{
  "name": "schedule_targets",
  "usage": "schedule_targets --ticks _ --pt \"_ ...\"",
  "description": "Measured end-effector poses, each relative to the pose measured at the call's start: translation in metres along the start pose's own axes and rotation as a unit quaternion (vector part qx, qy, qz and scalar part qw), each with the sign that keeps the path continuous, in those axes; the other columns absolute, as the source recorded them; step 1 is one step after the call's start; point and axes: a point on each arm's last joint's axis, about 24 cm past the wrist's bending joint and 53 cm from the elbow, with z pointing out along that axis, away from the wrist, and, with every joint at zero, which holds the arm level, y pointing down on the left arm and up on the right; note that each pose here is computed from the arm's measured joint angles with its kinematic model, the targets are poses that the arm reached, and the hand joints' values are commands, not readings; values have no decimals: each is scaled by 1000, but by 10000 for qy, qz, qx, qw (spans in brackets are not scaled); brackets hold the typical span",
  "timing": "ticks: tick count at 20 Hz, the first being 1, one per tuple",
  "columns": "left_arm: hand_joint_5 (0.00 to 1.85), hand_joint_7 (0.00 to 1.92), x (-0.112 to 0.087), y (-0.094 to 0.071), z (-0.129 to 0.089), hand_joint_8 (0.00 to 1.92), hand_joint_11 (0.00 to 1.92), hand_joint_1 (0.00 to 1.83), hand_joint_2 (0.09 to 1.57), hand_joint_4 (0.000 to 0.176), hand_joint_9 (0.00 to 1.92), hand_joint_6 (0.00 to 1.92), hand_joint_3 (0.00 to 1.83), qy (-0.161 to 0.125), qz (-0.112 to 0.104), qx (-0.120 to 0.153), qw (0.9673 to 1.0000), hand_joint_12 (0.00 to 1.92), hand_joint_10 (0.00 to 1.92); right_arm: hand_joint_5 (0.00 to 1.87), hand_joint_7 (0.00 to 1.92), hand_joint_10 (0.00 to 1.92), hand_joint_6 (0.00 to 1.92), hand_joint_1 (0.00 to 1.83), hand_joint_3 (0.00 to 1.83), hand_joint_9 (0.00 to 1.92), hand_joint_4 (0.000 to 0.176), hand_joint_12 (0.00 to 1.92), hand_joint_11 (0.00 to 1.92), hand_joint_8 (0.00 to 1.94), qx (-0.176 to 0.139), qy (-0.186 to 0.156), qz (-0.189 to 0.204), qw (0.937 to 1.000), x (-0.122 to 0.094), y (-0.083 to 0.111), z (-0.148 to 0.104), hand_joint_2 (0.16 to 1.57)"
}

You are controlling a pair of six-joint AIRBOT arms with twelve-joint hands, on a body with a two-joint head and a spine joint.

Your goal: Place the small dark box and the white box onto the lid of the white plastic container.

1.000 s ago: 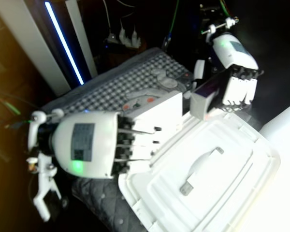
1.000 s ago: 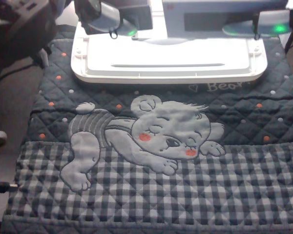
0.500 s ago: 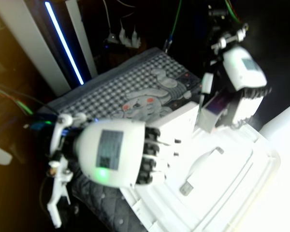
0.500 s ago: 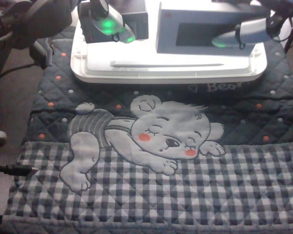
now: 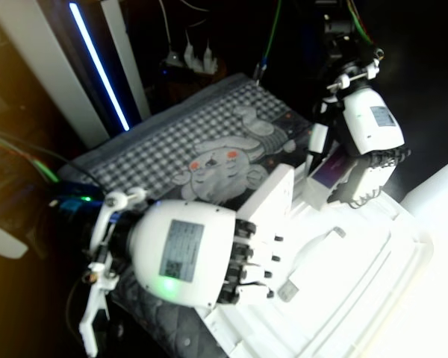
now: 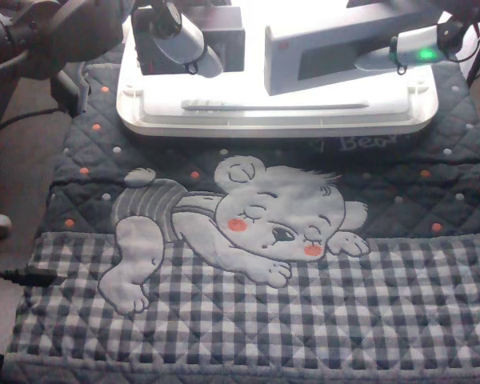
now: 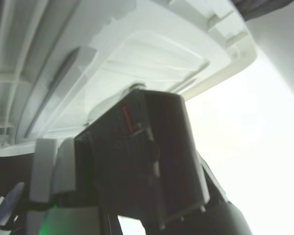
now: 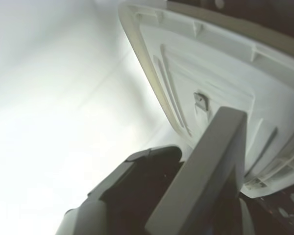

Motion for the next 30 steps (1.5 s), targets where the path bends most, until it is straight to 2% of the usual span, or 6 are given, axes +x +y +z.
schedule_targets --ticks 2,5,20,23,25,30 --pt "398 262 0 -1 0 0 42 1188 958 109 182 1 0 4 10 6 10000 249 0 388 450 96 24 1115 0 469 102 979 130 109 -9 22 -17 10000 1 0 0 985" --pt "298 152 1 -2 0 0 9 1143 923 139 83 0 0 6 16 24 10000 129 1 102 189 1 1 1009 0 227 174 814 2 1 -15 19 -10 10000 2 1 0 922" --pt "192 124 -20 -30 -28 3 2 1065 896 176 72 1 0 -220 258 500 9982 83 3 0 0 0 0 750 0 0 176 10 0 0 -182 161 -64 9997 5 17 -11 808" --pt "133 12 -45 -55 -47 0 0 1060 886 176 2 0 0 -580 431 903 9933 3 0 121 124 1 10 637 4 10 98 0 0 5 -419 149 -65 9990 1 32 -19 877" --pt "129 45 -58 -71 -61 4 1 1012 845 141 0 0 0 -790 509 1153 9889 0 0 4 4 0 0 740 0 0 173 0 0 0 -673 207 -102 9975 5 48 -24 811" --pt "112 98 -105 -86 -119 3 156 872 772 100 84 0 0 -1602 590 1658 9713 72 14 0 0 0 0 822 0 0 176 0 0 0 -1370 -60 -68 9905 -21 90 -50 709"
